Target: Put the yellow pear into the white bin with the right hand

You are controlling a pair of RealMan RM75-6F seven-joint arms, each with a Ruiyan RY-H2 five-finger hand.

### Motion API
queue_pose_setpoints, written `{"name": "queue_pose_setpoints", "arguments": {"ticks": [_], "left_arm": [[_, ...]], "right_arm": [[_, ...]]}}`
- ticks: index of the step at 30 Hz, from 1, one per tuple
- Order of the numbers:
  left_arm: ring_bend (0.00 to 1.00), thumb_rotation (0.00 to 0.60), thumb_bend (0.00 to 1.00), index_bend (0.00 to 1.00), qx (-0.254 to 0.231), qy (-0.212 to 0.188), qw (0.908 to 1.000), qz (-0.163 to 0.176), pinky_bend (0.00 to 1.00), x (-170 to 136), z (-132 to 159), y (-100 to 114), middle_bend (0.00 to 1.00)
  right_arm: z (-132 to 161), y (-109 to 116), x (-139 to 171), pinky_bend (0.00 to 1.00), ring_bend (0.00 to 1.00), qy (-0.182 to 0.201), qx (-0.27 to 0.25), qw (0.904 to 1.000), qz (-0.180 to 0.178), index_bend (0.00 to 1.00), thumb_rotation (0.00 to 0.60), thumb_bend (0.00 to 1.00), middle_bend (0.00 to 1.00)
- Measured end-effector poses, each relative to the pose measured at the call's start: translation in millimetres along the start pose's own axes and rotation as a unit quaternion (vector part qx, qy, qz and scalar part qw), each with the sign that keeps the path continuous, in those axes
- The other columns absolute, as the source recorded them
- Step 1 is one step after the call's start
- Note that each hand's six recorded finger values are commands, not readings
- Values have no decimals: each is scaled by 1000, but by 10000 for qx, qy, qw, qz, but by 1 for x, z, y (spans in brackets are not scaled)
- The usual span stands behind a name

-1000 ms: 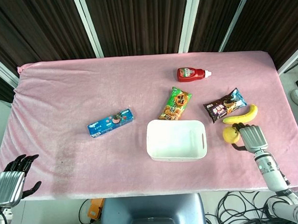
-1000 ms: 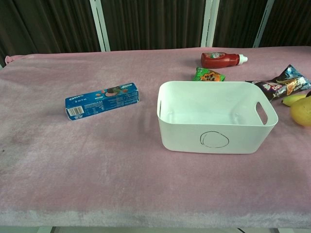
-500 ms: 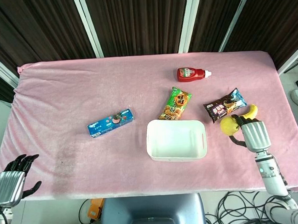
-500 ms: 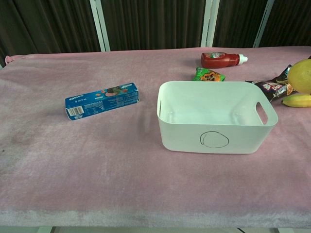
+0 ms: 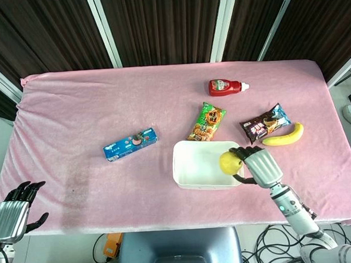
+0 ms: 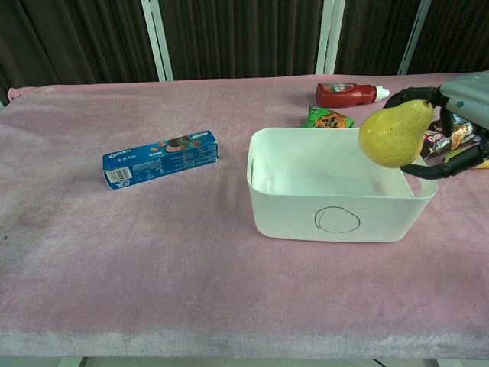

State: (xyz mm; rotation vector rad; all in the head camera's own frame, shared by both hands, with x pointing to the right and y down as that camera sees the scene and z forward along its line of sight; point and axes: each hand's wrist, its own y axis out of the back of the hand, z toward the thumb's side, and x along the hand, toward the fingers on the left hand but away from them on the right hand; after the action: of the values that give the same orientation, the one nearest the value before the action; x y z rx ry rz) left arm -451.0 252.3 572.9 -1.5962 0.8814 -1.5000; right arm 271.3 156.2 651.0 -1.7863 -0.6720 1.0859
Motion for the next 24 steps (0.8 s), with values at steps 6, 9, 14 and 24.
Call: {"name": "queue_pose_setpoints", "arguments": {"ticks": [6, 9, 14, 24], "left_arm": [[169, 600, 201, 203, -16, 13, 10000, 20, 298, -1, -1, 1, 259], [169, 600, 201, 202, -11, 16, 10000, 11, 299, 0, -1, 1, 259], [169, 600, 203, 203, 0, 22, 10000, -7, 299, 0, -1, 0, 259], [169, 600, 203, 203, 13, -1, 10000, -6, 298, 1, 0, 0, 259]], "right_arm": [[8, -3, -1, 205, 18, 147, -70, 9998, 119, 175, 600, 343, 100], [2, -1, 5, 189, 0, 120, -150, 9997, 163, 108, 600, 308, 48], [-13, 13, 30, 185, 0, 18, -261, 9996, 98, 86, 600, 302, 40], [-45, 32, 106, 185, 0, -706, -195, 9973, 59, 57, 600, 302, 33]]}}
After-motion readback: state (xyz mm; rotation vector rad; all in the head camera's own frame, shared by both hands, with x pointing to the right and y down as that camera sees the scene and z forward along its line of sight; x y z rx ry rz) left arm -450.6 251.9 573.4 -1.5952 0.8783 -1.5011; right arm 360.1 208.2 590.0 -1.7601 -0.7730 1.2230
